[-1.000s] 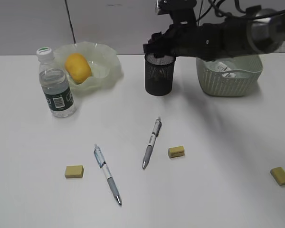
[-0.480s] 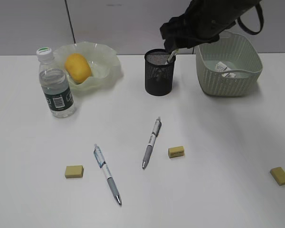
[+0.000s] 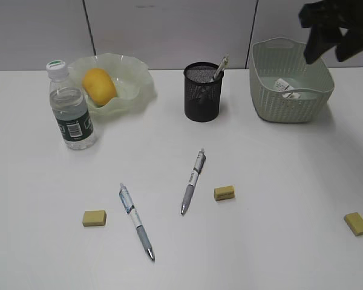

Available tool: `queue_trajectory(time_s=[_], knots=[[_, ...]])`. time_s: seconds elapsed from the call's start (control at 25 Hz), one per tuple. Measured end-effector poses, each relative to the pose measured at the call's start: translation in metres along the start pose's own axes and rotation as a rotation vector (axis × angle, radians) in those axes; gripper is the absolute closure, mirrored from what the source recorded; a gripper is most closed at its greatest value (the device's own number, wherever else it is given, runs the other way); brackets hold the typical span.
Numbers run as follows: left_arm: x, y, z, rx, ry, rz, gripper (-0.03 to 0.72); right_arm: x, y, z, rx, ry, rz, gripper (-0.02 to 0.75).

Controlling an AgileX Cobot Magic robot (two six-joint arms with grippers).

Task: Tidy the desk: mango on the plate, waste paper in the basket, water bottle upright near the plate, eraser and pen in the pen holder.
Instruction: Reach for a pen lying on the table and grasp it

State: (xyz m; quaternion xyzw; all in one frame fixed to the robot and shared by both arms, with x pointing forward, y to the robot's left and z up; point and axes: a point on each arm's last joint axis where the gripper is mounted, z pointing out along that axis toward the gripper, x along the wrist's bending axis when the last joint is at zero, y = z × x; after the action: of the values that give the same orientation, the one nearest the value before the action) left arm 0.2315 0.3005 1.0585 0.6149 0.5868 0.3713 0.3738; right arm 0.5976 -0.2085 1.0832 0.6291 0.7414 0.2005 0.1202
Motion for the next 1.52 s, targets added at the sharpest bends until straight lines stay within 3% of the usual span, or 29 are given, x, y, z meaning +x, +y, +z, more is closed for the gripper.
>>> queue_trajectory(time_s=[0.2, 0.36, 0.72, 0.88, 1.08, 1.52], knots=[[0.0, 0.0, 0.0, 0.0, 0.0, 0.0, 0.326, -0.031, -0.011, -0.01, 0.11, -0.093, 0.044, 0.293], [0.0, 0.0, 0.0, 0.0, 0.0, 0.0, 0.326, -0.034, -0.024, -0.026, 0.131, -0.106, 0.052, 0.293], [0.0, 0.0, 0.0, 0.0, 0.0, 0.0, 0.326, -0.028, -0.127, -0.08, 0.111, -0.077, 0.056, 0.295], [0.0, 0.0, 0.0, 0.0, 0.0, 0.0, 0.326, -0.026, -0.177, -0.113, 0.03, -0.071, 0.048, 0.295], [0.0, 0.0, 0.0, 0.0, 0.0, 0.0, 0.327, -0.023, -0.232, -0.151, -0.16, -0.063, 0.04, 0.295], [0.0, 0.0, 0.0, 0.0, -0.001, 0.0, 0.328, -0.024, -0.321, -0.148, -0.473, -0.071, -0.056, 0.295]])
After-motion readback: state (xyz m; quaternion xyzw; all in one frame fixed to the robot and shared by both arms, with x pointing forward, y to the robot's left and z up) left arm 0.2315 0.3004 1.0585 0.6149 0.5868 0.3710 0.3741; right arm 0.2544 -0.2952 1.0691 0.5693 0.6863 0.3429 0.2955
